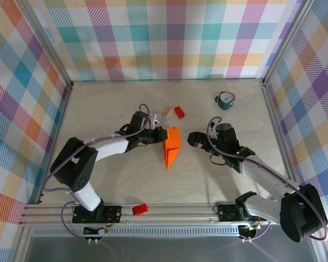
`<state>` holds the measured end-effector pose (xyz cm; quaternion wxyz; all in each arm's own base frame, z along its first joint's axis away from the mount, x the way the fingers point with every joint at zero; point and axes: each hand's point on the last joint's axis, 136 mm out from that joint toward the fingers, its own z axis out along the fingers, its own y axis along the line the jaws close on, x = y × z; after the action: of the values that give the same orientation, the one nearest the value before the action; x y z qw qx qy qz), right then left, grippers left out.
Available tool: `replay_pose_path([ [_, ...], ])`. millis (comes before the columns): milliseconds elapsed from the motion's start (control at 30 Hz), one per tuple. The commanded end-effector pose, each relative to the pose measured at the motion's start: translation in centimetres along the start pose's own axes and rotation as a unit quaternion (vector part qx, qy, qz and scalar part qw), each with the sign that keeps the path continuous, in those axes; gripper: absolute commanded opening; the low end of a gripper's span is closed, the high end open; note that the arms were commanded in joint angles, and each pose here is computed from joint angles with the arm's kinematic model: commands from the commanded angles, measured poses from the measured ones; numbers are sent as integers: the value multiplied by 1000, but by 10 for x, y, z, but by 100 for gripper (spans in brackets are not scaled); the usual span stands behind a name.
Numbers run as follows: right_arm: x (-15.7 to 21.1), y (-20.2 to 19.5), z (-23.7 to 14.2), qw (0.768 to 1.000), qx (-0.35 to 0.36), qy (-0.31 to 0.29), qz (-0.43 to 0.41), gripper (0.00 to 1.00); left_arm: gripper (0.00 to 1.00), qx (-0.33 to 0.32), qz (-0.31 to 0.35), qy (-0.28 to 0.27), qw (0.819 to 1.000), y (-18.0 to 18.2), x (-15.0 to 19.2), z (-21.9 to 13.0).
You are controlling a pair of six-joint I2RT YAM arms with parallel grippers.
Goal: Fold a paper plane with a square sheet of paper (fold left side to right side)
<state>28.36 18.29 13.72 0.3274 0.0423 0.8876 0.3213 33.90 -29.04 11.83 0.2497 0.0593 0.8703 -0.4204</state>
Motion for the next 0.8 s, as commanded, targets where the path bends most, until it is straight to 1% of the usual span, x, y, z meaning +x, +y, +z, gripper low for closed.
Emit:
replay_pose_path([
  [0,1,-7,-5,1000,15,-6,-17,99,0,16,22,-4,1000,2,0,-22],
  [100,1,-8,-6,1000,16,-7,-19,99,0,34,27,-5,999,4,2,-37],
  [233,-2,-6,-6,1000,13,-11,-22,99,0,76,49,-2,996,-5,5,-56],
  [367,-5,6,-6,999,-11,-6,-42,99,0,112,74,6,991,-17,10,-73],
  [433,-3,19,-5,997,-43,10,-64,99,0,129,84,10,988,-22,13,-79],
  [533,2,44,-5,989,-107,43,-93,99,0,156,92,20,983,-31,19,-85],
  [667,12,74,-6,970,-193,85,-118,100,0,183,95,26,978,-38,24,-87],
  [767,17,91,-7,955,-250,104,-123,98,0,201,96,25,974,-43,24,-89],
])
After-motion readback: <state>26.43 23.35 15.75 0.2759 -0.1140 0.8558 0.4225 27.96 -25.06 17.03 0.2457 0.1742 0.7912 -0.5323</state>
